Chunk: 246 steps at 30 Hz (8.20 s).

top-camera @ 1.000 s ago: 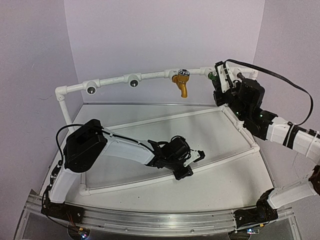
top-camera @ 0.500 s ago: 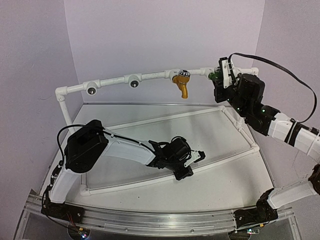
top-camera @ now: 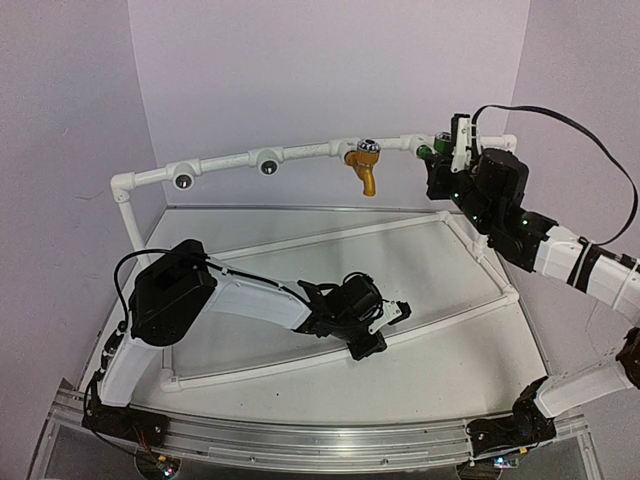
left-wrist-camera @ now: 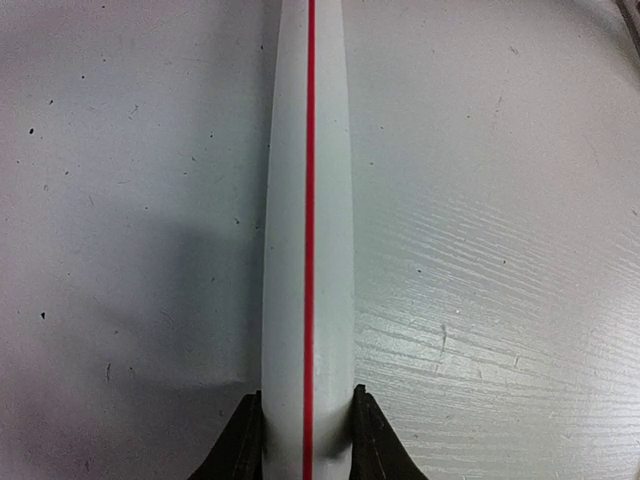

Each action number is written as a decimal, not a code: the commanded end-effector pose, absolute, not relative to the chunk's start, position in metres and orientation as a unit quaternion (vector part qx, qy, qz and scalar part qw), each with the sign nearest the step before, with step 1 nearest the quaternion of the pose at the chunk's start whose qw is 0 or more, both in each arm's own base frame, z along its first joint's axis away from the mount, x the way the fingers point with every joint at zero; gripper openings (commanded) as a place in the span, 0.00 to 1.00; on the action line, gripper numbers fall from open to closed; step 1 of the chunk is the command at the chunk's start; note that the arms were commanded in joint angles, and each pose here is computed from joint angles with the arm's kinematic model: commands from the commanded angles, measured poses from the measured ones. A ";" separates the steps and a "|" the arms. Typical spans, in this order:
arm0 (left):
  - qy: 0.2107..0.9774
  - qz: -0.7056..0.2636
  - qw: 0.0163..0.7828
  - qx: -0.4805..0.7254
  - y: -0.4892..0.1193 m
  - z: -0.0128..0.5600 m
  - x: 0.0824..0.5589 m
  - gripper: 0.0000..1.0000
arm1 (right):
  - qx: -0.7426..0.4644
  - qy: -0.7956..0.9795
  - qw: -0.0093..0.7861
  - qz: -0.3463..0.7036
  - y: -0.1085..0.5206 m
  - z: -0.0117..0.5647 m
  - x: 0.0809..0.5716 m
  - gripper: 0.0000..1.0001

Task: Install the water faucets

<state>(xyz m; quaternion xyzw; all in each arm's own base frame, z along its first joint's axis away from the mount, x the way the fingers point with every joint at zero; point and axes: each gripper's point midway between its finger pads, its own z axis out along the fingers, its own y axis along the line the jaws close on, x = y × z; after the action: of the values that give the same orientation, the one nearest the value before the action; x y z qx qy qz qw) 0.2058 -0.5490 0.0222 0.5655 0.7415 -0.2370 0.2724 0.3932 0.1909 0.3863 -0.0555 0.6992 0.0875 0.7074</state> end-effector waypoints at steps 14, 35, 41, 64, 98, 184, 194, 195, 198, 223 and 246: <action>0.712 -0.265 0.147 0.634 -0.546 -0.012 0.108 0.00 | 0.190 0.683 0.670 0.217 0.163 0.345 0.410 0.00; 0.717 -0.261 0.144 0.630 -0.548 -0.018 0.109 0.00 | 0.367 0.622 0.568 0.395 0.203 0.356 0.415 0.00; 0.720 -0.255 0.143 0.630 -0.548 -0.022 0.110 0.00 | 0.423 0.601 0.509 0.448 0.209 0.361 0.412 0.00; 0.722 -0.252 0.136 0.629 -0.549 -0.026 0.109 0.00 | 0.472 0.507 0.481 0.537 0.209 0.386 0.393 0.11; 0.721 -0.253 0.129 0.632 -0.550 -0.028 0.107 0.00 | 0.423 0.512 0.545 0.512 0.196 0.405 0.369 0.88; 0.870 -0.357 0.335 0.065 -0.302 0.217 0.229 0.87 | -0.270 0.847 0.455 0.047 0.357 0.083 0.456 0.00; 0.812 -0.502 0.281 0.101 -0.357 0.255 0.218 0.92 | -0.570 0.663 0.394 0.282 0.363 0.156 0.245 0.01; 0.806 -0.518 0.259 0.122 -0.367 0.254 0.212 0.92 | -0.580 0.651 0.393 0.291 0.363 0.163 0.233 0.00; 0.776 -0.567 0.208 0.180 -0.393 0.263 0.192 0.91 | -0.599 0.637 0.379 0.301 0.363 0.173 0.209 0.00; 0.805 -0.560 0.149 0.130 -0.426 0.222 0.195 0.63 | -0.650 0.581 0.415 0.259 0.381 0.213 0.152 0.00; 0.730 -0.598 0.321 0.088 -0.398 0.296 0.223 0.00 | -0.228 0.764 0.471 0.378 0.363 0.253 0.213 0.98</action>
<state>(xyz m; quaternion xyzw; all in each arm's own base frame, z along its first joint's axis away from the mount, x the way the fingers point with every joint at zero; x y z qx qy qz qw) 0.2190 -0.4048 0.2355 0.1044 0.7985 -0.5400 0.2448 0.2041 0.3647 0.2002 -0.4127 0.7592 0.2417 0.4415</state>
